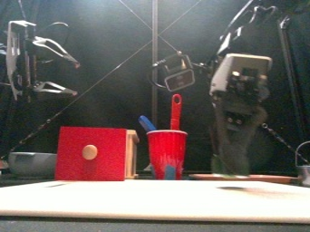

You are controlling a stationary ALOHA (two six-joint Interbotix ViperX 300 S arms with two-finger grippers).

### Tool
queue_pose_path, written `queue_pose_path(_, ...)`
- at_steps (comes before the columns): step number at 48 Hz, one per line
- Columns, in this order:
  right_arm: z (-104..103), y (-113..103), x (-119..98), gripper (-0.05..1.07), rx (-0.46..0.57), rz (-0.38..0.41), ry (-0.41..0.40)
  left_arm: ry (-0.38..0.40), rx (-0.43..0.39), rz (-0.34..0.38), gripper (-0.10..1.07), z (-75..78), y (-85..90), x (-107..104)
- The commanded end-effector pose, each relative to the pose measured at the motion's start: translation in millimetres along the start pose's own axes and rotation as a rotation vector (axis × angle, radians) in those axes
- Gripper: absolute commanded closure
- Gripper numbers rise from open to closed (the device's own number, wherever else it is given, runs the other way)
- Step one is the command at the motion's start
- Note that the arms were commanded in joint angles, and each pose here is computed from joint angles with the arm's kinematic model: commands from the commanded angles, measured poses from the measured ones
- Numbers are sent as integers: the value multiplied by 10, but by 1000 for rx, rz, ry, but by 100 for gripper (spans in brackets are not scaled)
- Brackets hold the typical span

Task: Place cut sushi roll in open drawer

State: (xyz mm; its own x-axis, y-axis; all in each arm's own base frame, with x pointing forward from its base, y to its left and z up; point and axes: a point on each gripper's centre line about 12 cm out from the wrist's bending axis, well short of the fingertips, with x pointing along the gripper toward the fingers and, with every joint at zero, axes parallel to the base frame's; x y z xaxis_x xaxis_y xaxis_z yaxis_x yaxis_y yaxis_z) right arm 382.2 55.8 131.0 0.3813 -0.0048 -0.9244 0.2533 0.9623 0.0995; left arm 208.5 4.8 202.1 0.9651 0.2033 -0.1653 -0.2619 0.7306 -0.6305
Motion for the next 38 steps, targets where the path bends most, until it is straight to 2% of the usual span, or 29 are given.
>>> queue_pose_path(1, 455, -98, -319, 31, 17, 15, -162, -11, 10, -13, 3, 32, -42, 16)
queue_pose_path(7, 985, -234, -509, 31, -13, -10, -331, -9, 41, -33, 3, 29, -61, 14)
queue_pose_path(14, 1418, -389, -582, 30, -36, -47, -450, -6, 67, -52, 3, 28, -90, 17)
queue_pose_path(17, 1574, -464, -531, 30, -38, -59, -482, -6, 73, -57, 3, 27, -96, 17)
queue_pose_path(29, 1891, -686, -186, 25, -21, -97, -493, -5, 76, -60, 3, 24, -98, 12)
queue_pose_path(38, 1955, -776, -141, 14, -8, -110, -496, -4, 76, -59, 3, 24, -95, 13)
